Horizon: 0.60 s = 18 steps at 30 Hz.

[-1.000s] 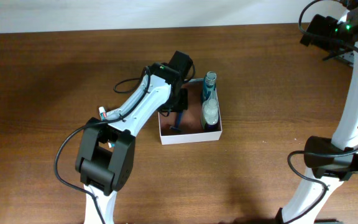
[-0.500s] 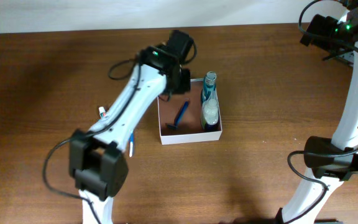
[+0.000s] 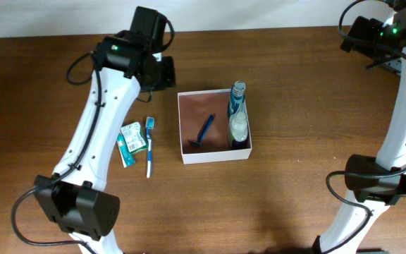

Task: Pack container
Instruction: 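Open the left gripper to drop the razor and withdraw left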

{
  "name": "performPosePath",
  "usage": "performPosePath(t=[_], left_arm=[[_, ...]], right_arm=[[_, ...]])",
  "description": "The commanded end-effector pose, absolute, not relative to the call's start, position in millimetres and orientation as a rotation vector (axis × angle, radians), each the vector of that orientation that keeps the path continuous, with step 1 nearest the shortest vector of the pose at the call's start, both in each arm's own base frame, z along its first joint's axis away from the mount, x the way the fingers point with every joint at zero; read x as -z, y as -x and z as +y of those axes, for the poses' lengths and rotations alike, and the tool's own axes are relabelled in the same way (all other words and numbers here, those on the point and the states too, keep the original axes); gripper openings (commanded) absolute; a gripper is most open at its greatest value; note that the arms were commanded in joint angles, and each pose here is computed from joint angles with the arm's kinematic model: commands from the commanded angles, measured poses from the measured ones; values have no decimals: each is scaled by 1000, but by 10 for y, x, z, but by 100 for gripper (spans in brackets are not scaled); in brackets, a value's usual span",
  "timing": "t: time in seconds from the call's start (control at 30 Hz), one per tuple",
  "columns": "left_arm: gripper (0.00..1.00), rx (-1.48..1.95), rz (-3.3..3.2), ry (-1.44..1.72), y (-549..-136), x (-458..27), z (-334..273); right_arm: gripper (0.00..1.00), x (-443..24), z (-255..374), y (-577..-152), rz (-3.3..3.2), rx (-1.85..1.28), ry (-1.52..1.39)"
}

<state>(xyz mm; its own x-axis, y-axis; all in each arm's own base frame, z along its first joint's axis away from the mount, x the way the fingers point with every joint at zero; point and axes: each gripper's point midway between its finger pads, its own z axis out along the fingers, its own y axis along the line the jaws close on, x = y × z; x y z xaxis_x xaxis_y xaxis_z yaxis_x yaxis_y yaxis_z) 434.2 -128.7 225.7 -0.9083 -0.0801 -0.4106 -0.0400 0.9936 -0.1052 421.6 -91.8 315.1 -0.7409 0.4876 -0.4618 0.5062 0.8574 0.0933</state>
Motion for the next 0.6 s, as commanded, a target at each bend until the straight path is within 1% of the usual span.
performPosePath(t=[0.0, 0.27, 0.43, 0.57], left_arm=[[1, 58, 2711, 137, -4374, -2256, -1010], [0, -2, 2760, 216, -4322, -2134, -718], [1, -40, 2845, 239, -4188, -1817, -671], [5, -78, 2922, 328, -4020, -1509, -607]], right_arm=[[99, -3209, -936, -4170, 2541, 66, -720], [99, -3209, -936, -4170, 2541, 66, -720], [98, -3209, -938, -4170, 2541, 66, -720], [98, -3209, -936, -4170, 2541, 66, -720]])
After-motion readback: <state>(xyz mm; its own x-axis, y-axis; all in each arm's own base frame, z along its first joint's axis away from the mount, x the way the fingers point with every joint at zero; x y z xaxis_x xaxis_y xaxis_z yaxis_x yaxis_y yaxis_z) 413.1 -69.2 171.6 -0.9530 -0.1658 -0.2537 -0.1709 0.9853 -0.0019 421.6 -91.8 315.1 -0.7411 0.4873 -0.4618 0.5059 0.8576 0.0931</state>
